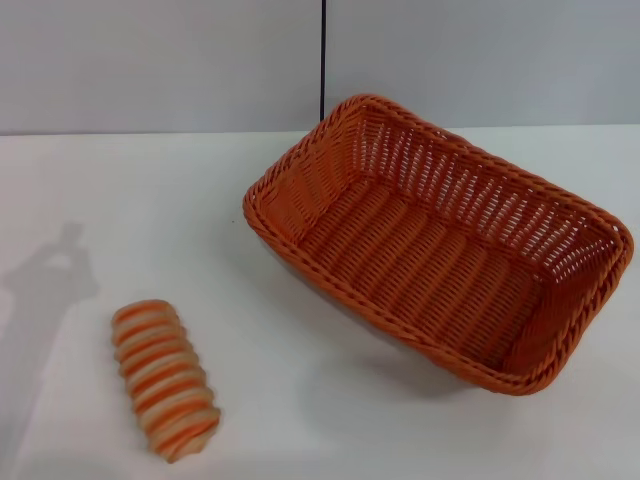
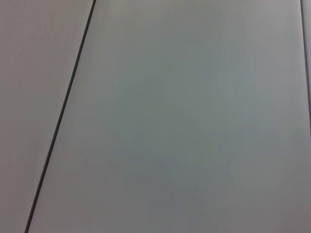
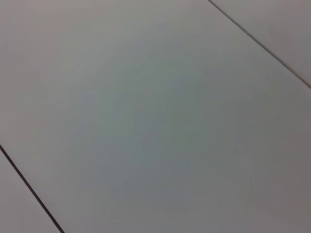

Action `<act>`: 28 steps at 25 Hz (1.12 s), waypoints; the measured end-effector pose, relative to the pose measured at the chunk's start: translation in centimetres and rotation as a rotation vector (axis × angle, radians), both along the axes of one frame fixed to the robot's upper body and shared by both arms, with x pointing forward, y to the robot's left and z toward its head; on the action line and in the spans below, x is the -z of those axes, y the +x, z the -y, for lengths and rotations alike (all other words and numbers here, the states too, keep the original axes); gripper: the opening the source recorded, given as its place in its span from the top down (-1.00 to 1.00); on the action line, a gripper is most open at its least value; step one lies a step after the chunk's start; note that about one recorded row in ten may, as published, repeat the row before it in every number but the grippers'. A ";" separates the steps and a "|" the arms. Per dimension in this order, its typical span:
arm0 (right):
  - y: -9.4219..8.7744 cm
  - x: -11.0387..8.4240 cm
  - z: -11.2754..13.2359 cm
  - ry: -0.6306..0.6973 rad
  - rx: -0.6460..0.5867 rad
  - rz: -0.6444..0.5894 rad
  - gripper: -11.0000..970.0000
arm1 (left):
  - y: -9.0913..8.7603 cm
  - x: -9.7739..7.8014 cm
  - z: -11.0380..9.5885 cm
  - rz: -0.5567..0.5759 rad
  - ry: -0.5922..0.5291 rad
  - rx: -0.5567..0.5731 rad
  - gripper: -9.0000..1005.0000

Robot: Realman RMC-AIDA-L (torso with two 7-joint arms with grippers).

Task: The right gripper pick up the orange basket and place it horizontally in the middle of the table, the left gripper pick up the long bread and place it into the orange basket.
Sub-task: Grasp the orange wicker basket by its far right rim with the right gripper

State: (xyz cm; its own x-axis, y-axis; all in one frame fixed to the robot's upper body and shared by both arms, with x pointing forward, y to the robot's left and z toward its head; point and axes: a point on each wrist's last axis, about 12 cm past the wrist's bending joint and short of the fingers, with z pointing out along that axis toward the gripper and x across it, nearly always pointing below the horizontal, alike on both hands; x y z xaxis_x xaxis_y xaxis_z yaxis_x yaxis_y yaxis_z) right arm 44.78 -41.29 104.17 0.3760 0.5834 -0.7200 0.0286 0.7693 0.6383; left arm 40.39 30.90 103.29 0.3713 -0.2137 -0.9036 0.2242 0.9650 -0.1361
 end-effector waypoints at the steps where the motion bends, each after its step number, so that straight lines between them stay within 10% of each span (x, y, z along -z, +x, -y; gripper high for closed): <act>1: 0.0 0.0 0.0 0.001 0.002 0.001 -0.67 | 0.0 0.0 0.0 0.000 -0.001 0.000 0.79; 18: 0.1 0.1 0.1 0.021 0.004 -0.006 -0.67 | 0.6 -0.1 -0.1 0.000 -0.046 -0.060 0.83; 28: -0.1 0.3 0.7 0.158 0.022 0.022 -0.67 | 0.8 -0.1 -0.1 -0.001 -0.078 -0.054 -0.17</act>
